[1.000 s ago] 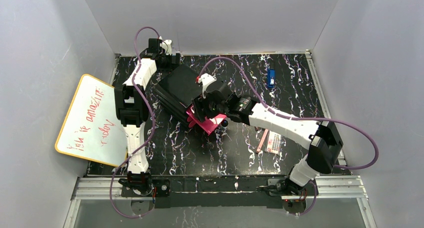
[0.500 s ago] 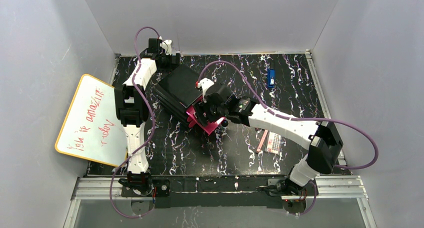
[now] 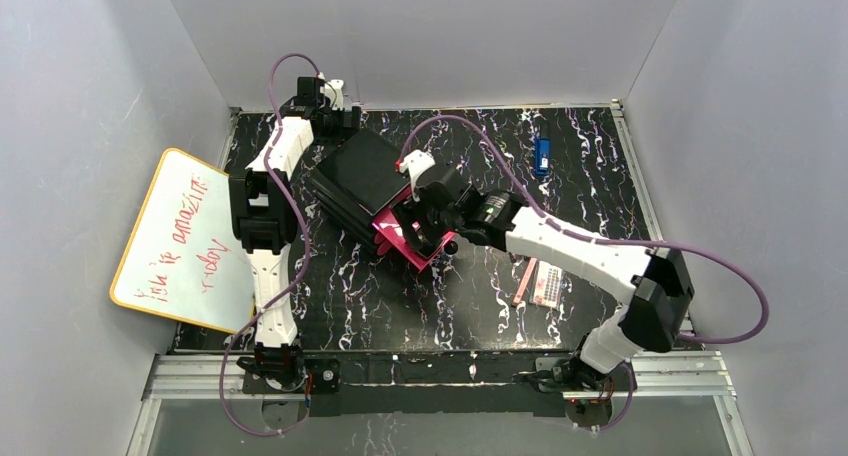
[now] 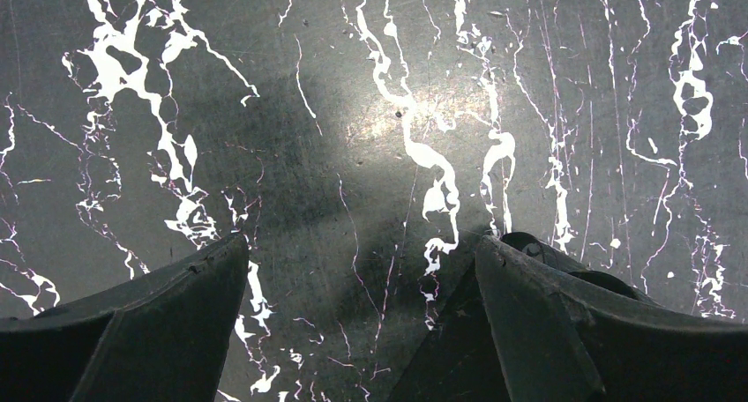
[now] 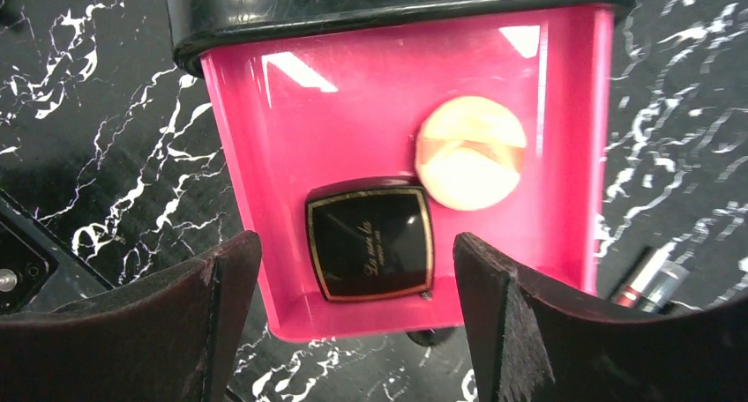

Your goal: Organize the makeup

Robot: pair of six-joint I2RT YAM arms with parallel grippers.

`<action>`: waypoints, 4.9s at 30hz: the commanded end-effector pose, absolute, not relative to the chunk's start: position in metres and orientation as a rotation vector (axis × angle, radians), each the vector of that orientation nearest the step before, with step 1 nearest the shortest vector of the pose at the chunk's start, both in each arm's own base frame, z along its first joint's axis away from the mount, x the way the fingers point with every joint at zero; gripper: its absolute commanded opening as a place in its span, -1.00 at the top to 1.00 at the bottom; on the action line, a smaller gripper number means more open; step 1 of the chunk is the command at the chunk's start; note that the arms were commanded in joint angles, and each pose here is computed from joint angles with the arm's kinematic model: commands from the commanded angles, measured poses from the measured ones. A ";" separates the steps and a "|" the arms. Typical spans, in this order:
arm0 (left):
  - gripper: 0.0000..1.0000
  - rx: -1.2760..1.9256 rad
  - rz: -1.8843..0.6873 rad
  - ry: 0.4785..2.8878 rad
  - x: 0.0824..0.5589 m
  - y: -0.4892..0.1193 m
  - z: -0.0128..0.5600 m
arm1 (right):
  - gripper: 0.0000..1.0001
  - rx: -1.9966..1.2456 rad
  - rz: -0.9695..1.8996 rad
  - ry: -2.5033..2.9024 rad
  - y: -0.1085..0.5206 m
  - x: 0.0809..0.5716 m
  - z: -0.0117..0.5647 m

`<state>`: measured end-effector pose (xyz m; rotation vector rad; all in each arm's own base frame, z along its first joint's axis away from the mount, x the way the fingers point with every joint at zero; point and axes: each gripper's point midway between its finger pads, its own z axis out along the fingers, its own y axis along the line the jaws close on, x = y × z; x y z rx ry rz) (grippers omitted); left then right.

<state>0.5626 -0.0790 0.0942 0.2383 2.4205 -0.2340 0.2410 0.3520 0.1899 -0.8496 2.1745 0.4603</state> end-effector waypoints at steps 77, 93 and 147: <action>-0.96 0.332 -0.246 2.465 0.556 -0.101 0.083 | -0.97 -1.023 0.412 1.817 0.423 0.313 0.197; -0.96 0.335 -0.242 2.474 0.556 -0.104 0.079 | -0.64 -0.791 0.453 1.817 0.338 0.271 0.189; -0.97 0.360 -0.215 2.485 0.554 -0.105 0.075 | 0.31 -0.789 0.545 1.861 0.396 0.301 0.133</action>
